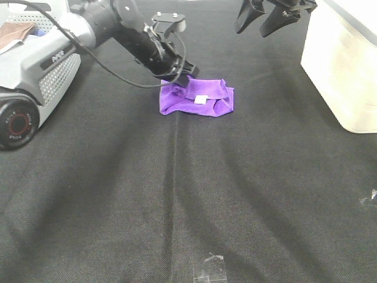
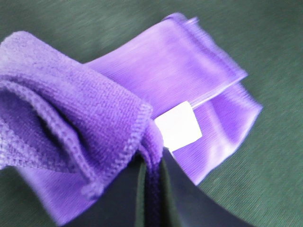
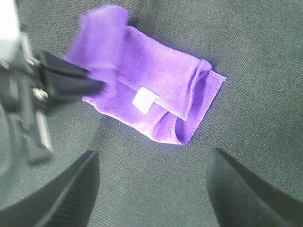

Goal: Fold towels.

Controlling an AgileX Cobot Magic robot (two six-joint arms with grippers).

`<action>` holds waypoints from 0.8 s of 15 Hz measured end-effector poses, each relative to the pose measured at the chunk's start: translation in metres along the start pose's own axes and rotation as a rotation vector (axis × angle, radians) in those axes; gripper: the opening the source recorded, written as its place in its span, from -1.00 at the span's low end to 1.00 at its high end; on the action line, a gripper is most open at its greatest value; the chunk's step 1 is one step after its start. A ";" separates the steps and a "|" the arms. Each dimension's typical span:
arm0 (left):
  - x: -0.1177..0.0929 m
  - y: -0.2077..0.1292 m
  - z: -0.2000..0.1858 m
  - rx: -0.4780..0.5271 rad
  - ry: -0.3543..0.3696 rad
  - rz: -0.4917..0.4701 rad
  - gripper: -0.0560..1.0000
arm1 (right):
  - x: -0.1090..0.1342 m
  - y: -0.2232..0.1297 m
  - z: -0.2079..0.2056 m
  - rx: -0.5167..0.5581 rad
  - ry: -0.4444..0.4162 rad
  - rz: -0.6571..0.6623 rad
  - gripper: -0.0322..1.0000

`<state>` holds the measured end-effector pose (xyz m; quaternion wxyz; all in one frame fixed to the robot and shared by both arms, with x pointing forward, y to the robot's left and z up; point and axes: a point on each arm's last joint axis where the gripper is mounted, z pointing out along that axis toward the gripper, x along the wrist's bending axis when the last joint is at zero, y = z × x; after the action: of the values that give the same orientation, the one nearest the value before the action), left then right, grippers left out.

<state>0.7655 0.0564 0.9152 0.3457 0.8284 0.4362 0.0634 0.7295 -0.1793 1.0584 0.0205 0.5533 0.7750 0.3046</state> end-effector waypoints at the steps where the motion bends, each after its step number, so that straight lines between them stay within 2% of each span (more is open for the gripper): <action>1: -0.003 0.001 0.002 -0.012 -0.011 -0.007 -0.85 | 0.000 0.000 0.000 -0.001 0.003 0.001 0.32; 3: -0.009 0.002 0.004 -0.036 -0.042 -0.016 -0.83 | 0.001 0.000 0.000 -0.002 0.011 0.004 0.32; 4: -0.013 0.005 0.004 -0.065 -0.070 -0.015 -0.71 | 0.001 0.000 0.000 -0.002 0.016 0.006 0.32; 7: -0.026 0.014 0.009 -0.175 -0.155 -0.070 0.01 | 0.002 0.000 0.000 -0.004 0.025 0.009 0.32; 8: -0.026 0.014 0.009 -0.175 -0.155 -0.070 0.01 | 0.002 0.000 0.000 -0.004 0.025 0.009 0.32; 9: -0.029 0.014 0.011 -0.196 -0.182 -0.094 0.16 | 0.002 0.000 0.000 -0.005 0.026 0.010 0.32; 12: -0.031 0.014 0.012 -0.207 -0.204 -0.057 0.20 | 0.002 0.000 0.000 -0.005 0.026 0.010 0.32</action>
<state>0.7611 0.0209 0.9210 0.4736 0.7778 0.4130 0.0135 0.7289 -0.1772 1.0594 0.0103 0.5530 0.7718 0.3136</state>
